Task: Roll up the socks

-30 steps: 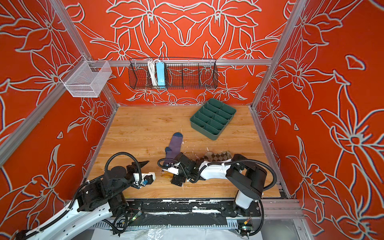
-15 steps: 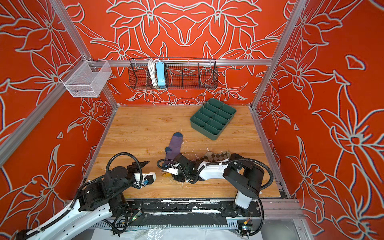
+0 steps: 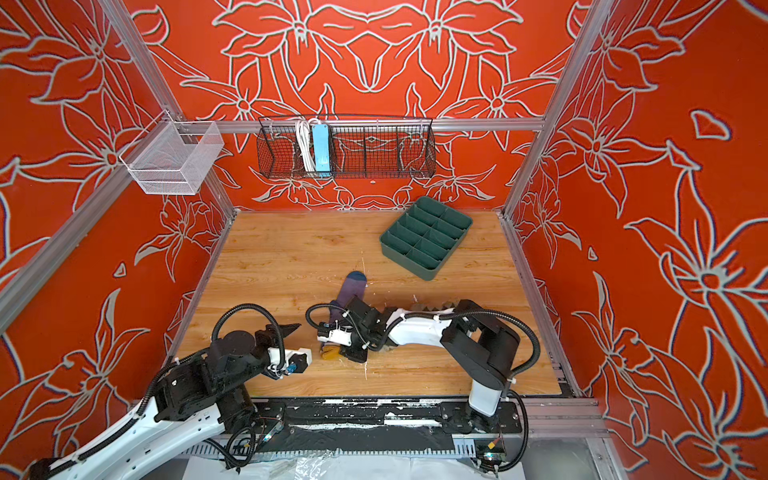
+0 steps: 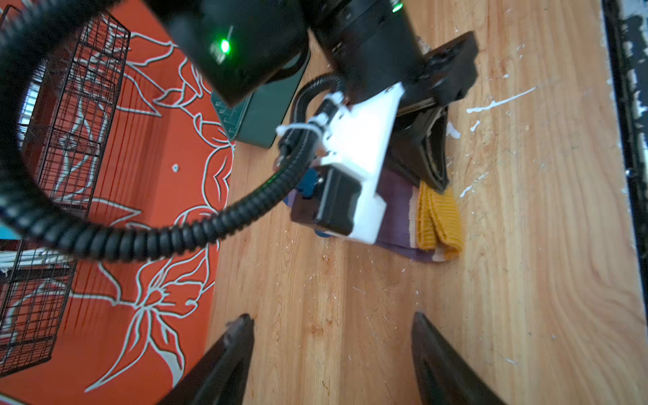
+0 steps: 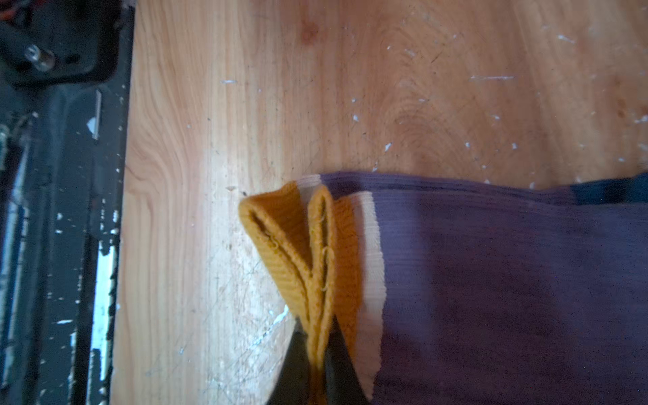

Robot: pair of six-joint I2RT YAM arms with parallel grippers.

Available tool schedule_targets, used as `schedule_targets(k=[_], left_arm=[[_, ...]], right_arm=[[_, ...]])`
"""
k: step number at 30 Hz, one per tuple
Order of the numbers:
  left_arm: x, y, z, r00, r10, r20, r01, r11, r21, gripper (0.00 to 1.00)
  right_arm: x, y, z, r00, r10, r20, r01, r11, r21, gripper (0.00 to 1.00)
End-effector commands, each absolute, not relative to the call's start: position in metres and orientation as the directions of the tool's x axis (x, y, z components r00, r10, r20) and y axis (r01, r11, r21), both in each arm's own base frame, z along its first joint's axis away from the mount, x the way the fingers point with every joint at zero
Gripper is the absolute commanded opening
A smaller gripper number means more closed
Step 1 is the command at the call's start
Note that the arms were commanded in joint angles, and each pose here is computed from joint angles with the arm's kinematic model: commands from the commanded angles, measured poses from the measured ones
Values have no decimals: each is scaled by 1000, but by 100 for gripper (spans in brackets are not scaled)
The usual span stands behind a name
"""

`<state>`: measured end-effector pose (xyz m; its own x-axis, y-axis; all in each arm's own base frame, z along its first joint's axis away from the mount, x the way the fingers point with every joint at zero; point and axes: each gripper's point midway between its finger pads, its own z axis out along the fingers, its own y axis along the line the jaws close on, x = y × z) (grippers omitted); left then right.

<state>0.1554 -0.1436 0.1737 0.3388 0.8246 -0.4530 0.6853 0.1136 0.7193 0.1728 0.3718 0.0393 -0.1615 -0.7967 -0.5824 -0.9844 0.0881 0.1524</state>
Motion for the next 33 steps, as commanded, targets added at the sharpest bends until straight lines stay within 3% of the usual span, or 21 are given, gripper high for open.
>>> schedule_targets(k=[1, 11, 17, 22, 33], left_arm=[[141, -150, 168, 399, 804, -441, 723, 20, 690, 71], [123, -186, 120, 481, 767, -425, 771, -140, 621, 68], [129, -220, 96, 469, 763, -445, 787, -132, 603, 60], [137, -224, 76, 426, 789, -442, 801, -102, 590, 44], [155, -222, 43, 296, 854, -427, 847, -28, 531, 40]], right_arm=[[146, 354, 32, -280, -833, -477, -908, 68, 414, 0], [158, 346, 10, -399, -857, -326, -815, 168, 555, 0], [165, 342, -4, -432, -858, -276, -795, 219, 566, 0], [169, 340, -1, -439, -849, -293, -797, 219, 562, 0], [170, 339, 1, -440, -842, -313, -788, 194, 584, 0]])
